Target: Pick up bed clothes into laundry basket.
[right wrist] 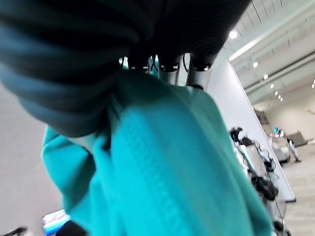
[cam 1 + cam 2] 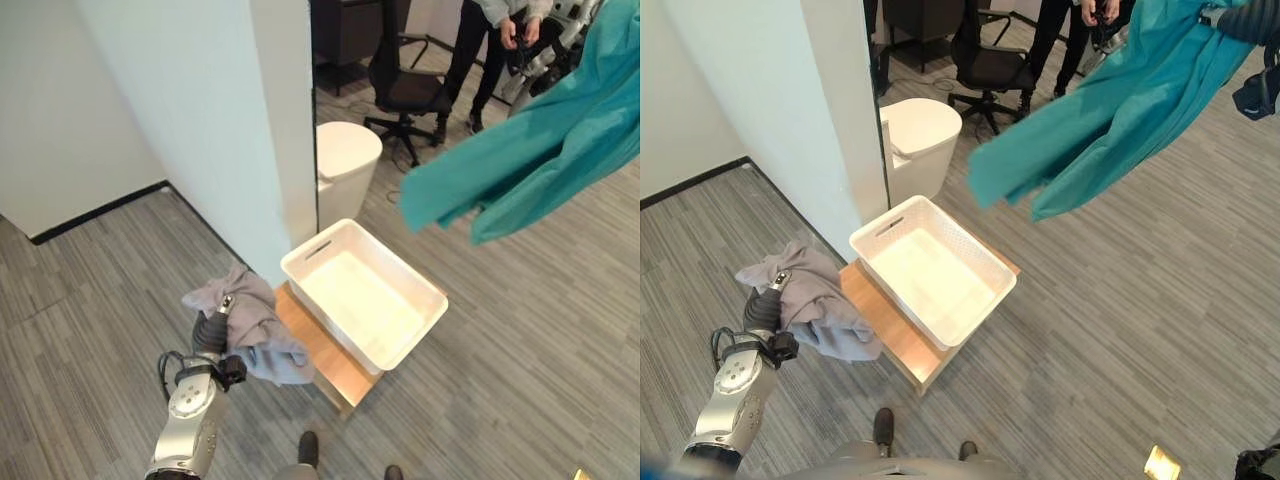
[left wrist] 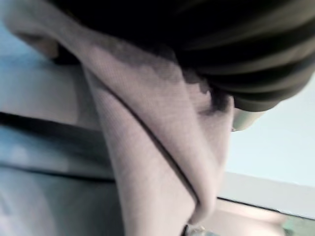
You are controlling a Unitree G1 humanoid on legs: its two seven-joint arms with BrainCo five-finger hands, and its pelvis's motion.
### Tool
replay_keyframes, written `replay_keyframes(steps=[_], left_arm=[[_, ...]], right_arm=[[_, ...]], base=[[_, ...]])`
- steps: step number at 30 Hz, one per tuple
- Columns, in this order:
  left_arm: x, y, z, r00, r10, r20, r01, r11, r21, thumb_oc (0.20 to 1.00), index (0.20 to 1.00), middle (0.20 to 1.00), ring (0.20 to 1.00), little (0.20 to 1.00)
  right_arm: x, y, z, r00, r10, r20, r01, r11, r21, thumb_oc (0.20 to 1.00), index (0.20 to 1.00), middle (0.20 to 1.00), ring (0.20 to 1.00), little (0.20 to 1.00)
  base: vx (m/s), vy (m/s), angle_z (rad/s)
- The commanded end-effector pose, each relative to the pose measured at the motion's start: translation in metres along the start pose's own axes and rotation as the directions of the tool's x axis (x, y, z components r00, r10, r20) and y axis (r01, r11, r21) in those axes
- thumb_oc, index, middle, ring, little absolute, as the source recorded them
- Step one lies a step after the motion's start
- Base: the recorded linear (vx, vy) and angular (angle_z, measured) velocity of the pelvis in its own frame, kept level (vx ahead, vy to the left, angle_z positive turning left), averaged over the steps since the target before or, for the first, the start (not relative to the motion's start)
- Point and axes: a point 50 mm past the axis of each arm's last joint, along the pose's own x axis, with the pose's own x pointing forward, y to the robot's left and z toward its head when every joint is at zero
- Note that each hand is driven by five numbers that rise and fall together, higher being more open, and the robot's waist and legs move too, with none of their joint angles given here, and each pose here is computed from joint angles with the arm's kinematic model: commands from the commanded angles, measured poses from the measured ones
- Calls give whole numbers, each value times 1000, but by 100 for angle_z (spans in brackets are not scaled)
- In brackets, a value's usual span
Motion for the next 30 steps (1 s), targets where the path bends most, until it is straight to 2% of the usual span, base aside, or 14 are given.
replay_keyframes(steps=[1, 2, 8, 10, 11, 13, 20, 30], left_arm=[[9, 8, 43, 979, -26, 202, 22, 999, 26, 200, 200, 200, 200, 200], [9, 8, 43, 979, -25, 202, 21, 1000, 22, 200, 200, 200, 200, 200], [12, 10, 38, 982, 9, 189, -10, 1000, 3, 200, 200, 200, 200, 200], [15, 11, 36, 983, 34, 181, -33, 999, -5, 200, 200, 200, 200, 200], [15, 11, 36, 983, 34, 181, -34, 999, -3, 200, 200, 200, 200, 200], [15, 12, 35, 983, 49, 177, -48, 999, -9, 200, 200, 200, 200, 200], [12, 15, 32, 983, 72, 167, -70, 997, -18, 200, 200, 200, 200, 200], [10, 18, 39, 976, 79, 202, -75, 997, -27, 200, 200, 200, 200, 200]], right_arm=[[16, -36, 33, 991, -115, 65, 120, 989, -88, 200, 200, 200, 200, 200], [17, -37, 35, 991, -115, 68, 120, 989, -90, 200, 200, 200, 200, 200], [39, -5, 114, 964, -25, 265, 61, 990, -127, 200, 200, 200, 200, 200], [32, 9, 160, 903, 7, 430, 26, 997, -73, 200, 200, 200, 200, 200], [32, 9, 160, 903, 7, 429, 26, 997, -72, 200, 200, 200, 200, 200], [21, 16, 191, 838, 29, 545, -9, 999, -40, 200, 200, 200, 200, 200], [11, 27, 192, 806, 93, 584, -55, 995, -83, 200, 200, 200, 200, 200], [16, 45, 160, 862, 160, 481, -96, 983, -156, 200, 200, 200, 200, 200]], base=[[8, 19, 5], [9, 25, 10], [9, 13, 9], [8, 14, 7], [10, 15, 4], [0, 0, 0], [-4, 5, -1], [-4, 8, -3]])
